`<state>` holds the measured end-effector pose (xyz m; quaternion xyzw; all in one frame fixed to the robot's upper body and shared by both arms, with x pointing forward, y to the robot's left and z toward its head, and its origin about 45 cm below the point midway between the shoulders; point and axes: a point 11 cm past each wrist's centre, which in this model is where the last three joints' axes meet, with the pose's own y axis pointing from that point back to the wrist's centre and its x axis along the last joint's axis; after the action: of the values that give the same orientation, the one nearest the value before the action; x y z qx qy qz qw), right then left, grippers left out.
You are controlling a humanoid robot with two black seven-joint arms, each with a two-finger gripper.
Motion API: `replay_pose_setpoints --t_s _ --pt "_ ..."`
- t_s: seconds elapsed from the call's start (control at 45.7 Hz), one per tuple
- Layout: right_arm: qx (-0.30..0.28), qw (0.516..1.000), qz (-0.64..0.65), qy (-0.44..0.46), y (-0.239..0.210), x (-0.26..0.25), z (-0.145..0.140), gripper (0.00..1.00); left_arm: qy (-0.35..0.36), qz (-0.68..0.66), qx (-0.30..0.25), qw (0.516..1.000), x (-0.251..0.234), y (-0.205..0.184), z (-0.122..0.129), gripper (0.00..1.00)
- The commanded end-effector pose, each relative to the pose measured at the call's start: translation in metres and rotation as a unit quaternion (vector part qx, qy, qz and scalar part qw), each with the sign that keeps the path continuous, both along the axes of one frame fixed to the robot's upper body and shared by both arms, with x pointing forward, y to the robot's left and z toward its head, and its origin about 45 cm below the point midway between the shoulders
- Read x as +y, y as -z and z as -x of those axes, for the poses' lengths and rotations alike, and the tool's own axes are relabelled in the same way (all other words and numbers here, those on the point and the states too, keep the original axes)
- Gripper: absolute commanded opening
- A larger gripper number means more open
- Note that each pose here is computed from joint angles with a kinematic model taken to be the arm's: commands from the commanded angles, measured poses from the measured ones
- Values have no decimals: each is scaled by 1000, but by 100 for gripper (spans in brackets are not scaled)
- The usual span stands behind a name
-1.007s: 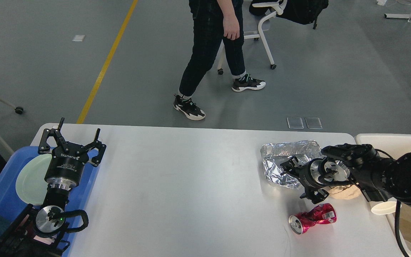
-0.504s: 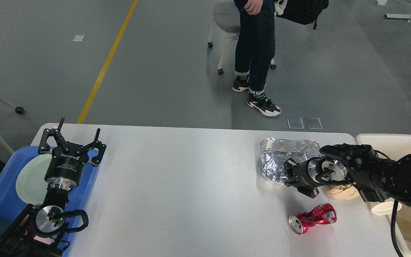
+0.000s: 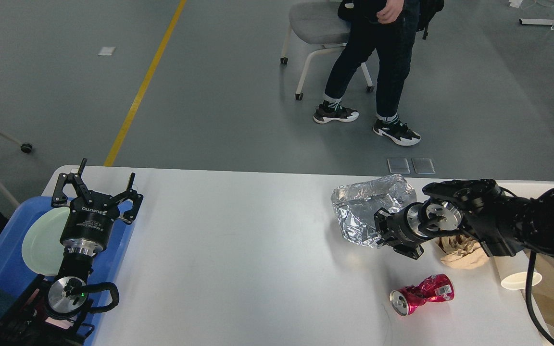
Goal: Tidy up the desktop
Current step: 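Close the right gripper on the silver foil, then lift the silver foil and drop it into the white bin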
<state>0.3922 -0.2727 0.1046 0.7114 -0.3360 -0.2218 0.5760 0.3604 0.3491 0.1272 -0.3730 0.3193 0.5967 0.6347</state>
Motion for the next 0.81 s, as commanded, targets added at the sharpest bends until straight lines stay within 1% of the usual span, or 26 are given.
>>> replay_pose_setpoints --t_s 0.0,0.088,0.219,0.328,0.416,0.525,0.547,0.613,0.679,0.788 --pt "3 998 13 -57 -46 9 -10 0 0 0 0 1000 0 0 0 96" --pt "8 995 15 -100 -88 12 -18 0 0 0 0 1000 0 0 0 96" --pt "27 982 44 -182 -154 17 -18 0 0 0 0 1000 0 0 0 96" --pt "24 967 101 -233 -211 18 -8 0 0 0 0 1000 0 0 0 96" --pt "24 951 148 -270 -248 16 10 0 0 0 0 1000 0 0 0 96" --pt "32 939 168 -298 -275 14 38 0 0 0 0 1000 0 0 0 96" --pt "38 937 163 -307 -283 17 50 0 0 0 0 1000 0 0 0 96" --pt "43 937 149 -312 -291 18 63 0 0 0 0 1000 0 0 0 96" --pt "52 938 136 -314 -290 19 73 0 0 0 0 1000 0 0 0 96" --pt "51 941 137 -306 -289 14 73 0 0 0 0 1000 0 0 0 96"
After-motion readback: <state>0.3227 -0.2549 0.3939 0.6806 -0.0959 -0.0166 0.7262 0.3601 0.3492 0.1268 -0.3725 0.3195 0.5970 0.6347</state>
